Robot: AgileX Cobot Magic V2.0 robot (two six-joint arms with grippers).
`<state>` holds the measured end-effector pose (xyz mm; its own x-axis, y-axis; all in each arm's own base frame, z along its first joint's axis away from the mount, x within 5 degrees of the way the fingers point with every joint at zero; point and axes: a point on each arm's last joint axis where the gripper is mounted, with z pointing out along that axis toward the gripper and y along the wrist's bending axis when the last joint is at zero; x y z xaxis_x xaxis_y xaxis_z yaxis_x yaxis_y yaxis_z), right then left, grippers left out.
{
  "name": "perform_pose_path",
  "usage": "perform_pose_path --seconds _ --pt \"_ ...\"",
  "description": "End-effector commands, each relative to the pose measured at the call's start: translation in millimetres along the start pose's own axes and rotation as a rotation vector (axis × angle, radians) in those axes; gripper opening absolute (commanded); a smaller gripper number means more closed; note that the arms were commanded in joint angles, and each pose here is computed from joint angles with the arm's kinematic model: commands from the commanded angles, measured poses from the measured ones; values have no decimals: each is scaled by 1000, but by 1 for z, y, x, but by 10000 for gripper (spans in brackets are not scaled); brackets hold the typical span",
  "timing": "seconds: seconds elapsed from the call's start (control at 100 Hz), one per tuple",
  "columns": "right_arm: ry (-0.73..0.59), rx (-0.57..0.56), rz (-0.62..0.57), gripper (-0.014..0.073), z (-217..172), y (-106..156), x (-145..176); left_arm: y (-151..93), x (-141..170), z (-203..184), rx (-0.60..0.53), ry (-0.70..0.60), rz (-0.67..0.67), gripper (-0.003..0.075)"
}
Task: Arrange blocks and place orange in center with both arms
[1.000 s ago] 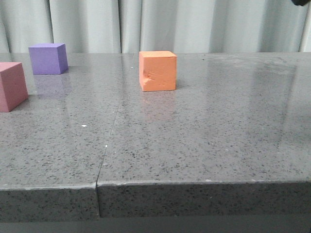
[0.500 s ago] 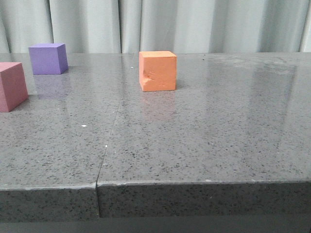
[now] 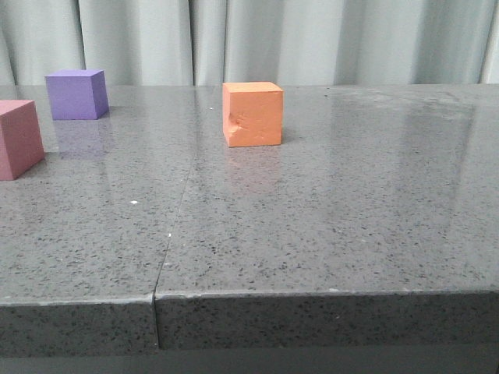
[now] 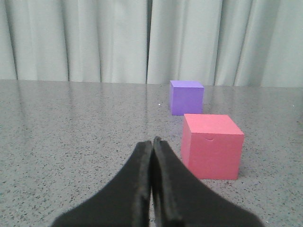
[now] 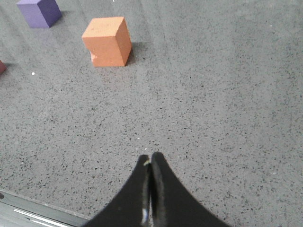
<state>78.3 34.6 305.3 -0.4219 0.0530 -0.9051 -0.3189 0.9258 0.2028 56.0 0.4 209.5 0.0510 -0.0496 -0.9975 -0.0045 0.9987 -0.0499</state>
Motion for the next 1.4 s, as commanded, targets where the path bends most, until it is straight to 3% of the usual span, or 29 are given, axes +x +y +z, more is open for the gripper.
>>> perform_pose_path --seconds 0.0,0.2,0.58,0.94,1.26,1.39 --pt "-113 -20 -22 -59 -7 2 -13 0 -8 -3 6 -112 -9 -20" --pt "-108 -19 -23 -59 -6 2 -12 -2 -40 -8 9 -147 -16 -20" --pt "-108 -19 -23 -59 -6 2 -12 -6 -106 6 5 96 -43 -20" --pt "-108 -19 -23 -59 -6 2 -12 -9 -142 70 -6 451 -33 -20" --pt "-108 -19 -23 -59 -6 2 -12 -18 -161 137 79 562 -25 -16" --pt "-108 -19 -23 -59 -6 2 -12 -22 -165 163 142 591 26 85"
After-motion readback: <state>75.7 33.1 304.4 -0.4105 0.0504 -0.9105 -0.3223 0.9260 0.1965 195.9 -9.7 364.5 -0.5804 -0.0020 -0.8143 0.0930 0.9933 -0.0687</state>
